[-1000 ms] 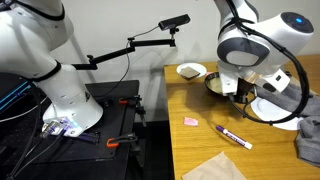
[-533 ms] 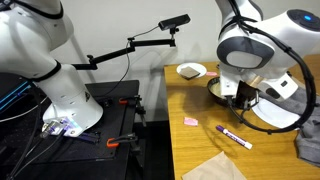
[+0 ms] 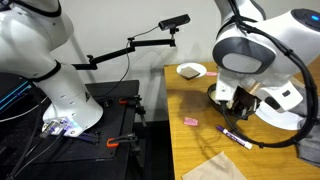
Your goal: Slide the bowl towards you
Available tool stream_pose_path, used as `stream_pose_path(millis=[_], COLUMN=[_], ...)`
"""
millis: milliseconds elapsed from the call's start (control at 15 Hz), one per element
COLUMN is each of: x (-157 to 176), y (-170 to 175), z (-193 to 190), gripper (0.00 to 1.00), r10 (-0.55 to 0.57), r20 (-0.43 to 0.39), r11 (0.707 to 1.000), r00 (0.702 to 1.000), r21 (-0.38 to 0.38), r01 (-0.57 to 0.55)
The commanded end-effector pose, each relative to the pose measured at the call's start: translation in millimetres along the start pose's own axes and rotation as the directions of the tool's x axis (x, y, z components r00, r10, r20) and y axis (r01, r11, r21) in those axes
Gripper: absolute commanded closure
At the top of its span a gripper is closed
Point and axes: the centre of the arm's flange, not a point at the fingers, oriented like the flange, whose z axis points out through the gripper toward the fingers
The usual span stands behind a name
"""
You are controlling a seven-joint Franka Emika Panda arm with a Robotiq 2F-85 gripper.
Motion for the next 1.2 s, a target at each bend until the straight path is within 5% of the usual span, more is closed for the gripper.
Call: stream_pose_path(millis=[0,1133], x=[-23.3,-93.3], y=[16.8,3.9], z=[1.5,16.0], gripper=[0.97,0.97], r10=[0.027,-0.162], r20=[0.023,0.184], r11=[0.999,0.982], r00=[0.999,0.969], r21=[-0.039,-0.063], r01=[-0.026,0.176])
